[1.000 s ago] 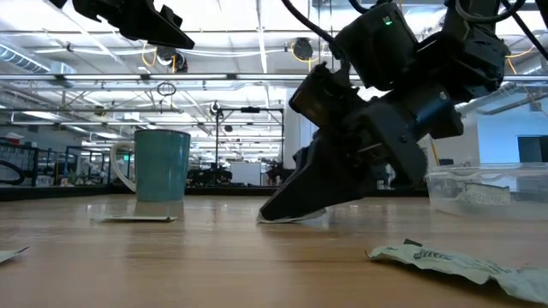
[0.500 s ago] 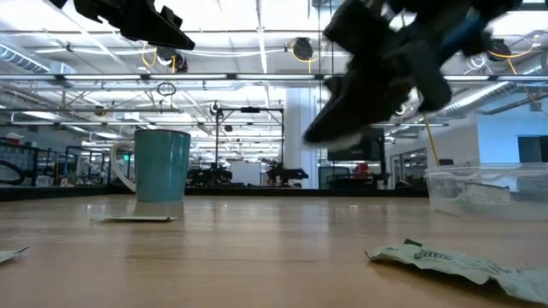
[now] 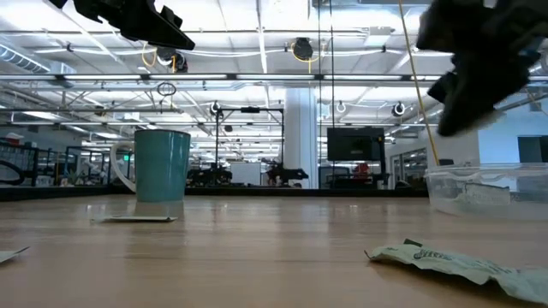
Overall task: Pick and place Stevia / Truvia into bins
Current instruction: Put the stevia packet into the container
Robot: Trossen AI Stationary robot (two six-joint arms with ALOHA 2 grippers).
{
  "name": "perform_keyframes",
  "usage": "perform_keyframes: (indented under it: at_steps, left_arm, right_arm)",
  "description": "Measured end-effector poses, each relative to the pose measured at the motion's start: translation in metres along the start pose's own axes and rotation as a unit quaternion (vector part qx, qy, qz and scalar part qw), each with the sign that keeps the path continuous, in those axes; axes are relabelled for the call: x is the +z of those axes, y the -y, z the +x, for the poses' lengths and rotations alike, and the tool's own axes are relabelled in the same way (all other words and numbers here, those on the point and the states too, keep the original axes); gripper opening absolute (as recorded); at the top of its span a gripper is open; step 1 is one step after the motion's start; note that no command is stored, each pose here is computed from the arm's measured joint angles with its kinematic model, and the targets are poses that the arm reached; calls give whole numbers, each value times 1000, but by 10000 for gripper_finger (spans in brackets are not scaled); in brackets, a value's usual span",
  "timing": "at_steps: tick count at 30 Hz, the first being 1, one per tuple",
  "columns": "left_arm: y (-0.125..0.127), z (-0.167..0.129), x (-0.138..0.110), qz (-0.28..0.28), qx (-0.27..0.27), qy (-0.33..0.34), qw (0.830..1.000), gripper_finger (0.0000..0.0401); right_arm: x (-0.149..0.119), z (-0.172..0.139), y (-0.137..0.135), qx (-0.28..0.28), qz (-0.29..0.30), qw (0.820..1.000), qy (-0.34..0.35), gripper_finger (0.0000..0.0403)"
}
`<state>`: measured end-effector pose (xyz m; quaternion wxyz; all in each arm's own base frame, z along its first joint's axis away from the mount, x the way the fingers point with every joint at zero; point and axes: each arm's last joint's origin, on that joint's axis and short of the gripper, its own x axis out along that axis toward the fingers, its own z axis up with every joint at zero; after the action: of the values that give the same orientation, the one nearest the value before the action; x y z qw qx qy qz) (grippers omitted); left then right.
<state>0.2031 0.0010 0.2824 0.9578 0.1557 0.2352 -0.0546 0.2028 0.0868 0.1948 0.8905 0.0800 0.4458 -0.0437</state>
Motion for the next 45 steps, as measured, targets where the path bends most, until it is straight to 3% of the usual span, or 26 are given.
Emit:
perform_keyframes:
  at_steps: [5,10,18,24,31,38,45]
  left_arm:
    - [0,0,0,-5,0,0,1000,93]
    - [0,0,0,-28,-1,0,1000,93]
    - [0,0,0,-31,-1,0,1000,93]
    - [0,0,0,-72,-1,0,997,93]
    - [1,1,-4,-125,-2,-19,992,93]
    - [34,28,-45,-176,-111,-104,973,93]
    - [67,46,-68,-195,-129,-185,954,93]
  right_arm:
    - [-20,10,1,-10,-24,999,-34,1]
    - [-30,15,7,-24,-6,999,-46,4]
    - [-31,15,8,-32,-8,999,-40,74]
    - [-29,15,7,-27,-23,999,-34,105]
    - [-20,11,3,2,-36,999,15,105]
    - [-7,3,1,-14,-43,994,103,105]
    - [4,0,0,-74,-137,973,170,105]
